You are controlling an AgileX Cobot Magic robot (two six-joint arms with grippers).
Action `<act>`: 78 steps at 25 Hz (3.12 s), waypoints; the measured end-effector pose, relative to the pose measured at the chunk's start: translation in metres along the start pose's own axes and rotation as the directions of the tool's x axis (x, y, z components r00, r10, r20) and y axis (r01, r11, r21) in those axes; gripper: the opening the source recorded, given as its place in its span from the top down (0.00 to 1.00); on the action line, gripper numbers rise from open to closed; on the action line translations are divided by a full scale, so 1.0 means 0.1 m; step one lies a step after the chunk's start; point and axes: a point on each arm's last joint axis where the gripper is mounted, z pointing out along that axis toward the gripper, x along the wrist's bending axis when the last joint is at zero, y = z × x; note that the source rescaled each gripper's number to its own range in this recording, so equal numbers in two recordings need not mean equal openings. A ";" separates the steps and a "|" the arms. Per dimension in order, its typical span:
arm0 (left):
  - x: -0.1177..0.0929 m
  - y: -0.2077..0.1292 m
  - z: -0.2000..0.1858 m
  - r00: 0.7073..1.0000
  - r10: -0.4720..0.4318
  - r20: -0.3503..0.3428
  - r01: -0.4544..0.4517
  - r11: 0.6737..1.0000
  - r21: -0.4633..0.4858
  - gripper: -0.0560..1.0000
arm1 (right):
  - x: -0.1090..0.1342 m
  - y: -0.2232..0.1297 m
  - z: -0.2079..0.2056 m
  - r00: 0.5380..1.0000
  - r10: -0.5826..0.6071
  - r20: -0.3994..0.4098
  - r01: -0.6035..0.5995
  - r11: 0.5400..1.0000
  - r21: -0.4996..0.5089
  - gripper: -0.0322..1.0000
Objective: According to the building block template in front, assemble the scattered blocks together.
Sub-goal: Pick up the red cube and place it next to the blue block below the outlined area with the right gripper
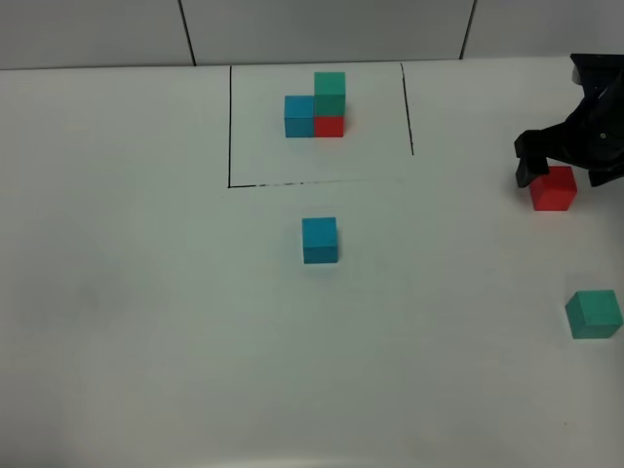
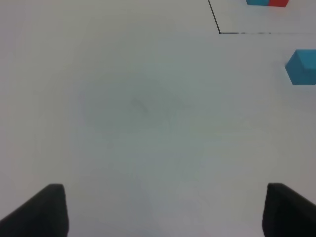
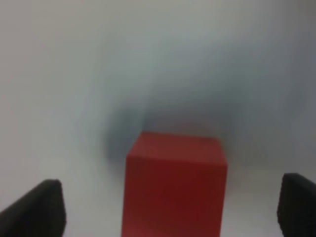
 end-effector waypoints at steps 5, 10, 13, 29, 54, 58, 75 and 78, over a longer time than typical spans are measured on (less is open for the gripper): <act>0.00 0.00 0.00 1.000 0.000 -0.001 0.000 1.000 0.000 0.22 | -0.09 -0.03 0.10 1.000 0.008 0.012 -0.008 1.000 0.027 0.29; 0.00 0.00 0.00 1.000 0.000 -0.001 0.000 1.000 0.000 0.22 | -0.09 -0.03 0.11 1.000 0.005 0.013 -0.005 1.000 0.028 0.48; 0.00 0.00 0.00 1.000 0.000 -0.001 0.000 1.000 0.000 0.23 | -0.09 -0.04 0.11 1.000 0.009 0.009 -0.010 0.999 0.033 0.77; 0.00 0.00 0.00 1.000 0.000 -0.001 0.000 1.000 0.000 0.23 | 0.55 -0.11 -0.30 0.829 -0.540 -0.144 0.558 0.815 0.158 0.96; 0.00 0.00 0.00 1.000 0.000 -0.002 0.000 1.000 0.004 0.23 | 2.36 -0.52 -0.09 0.066 -0.988 -0.137 0.997 0.070 -0.018 0.96; 0.00 0.00 0.00 1.000 0.000 -0.002 0.000 1.000 0.004 0.23 | 2.41 -0.44 -0.07 0.065 -0.988 -0.142 0.997 0.069 -0.019 0.96; 0.00 0.00 0.00 1.000 0.000 -0.002 0.000 1.000 0.004 0.23 | 2.47 -0.42 0.20 0.075 -0.975 -0.207 0.997 0.077 -0.003 0.97; 0.00 0.00 0.00 1.000 0.000 -0.002 0.000 1.000 0.004 0.23 | 2.47 -0.42 0.20 0.075 -0.975 -0.208 0.997 0.077 -0.003 0.97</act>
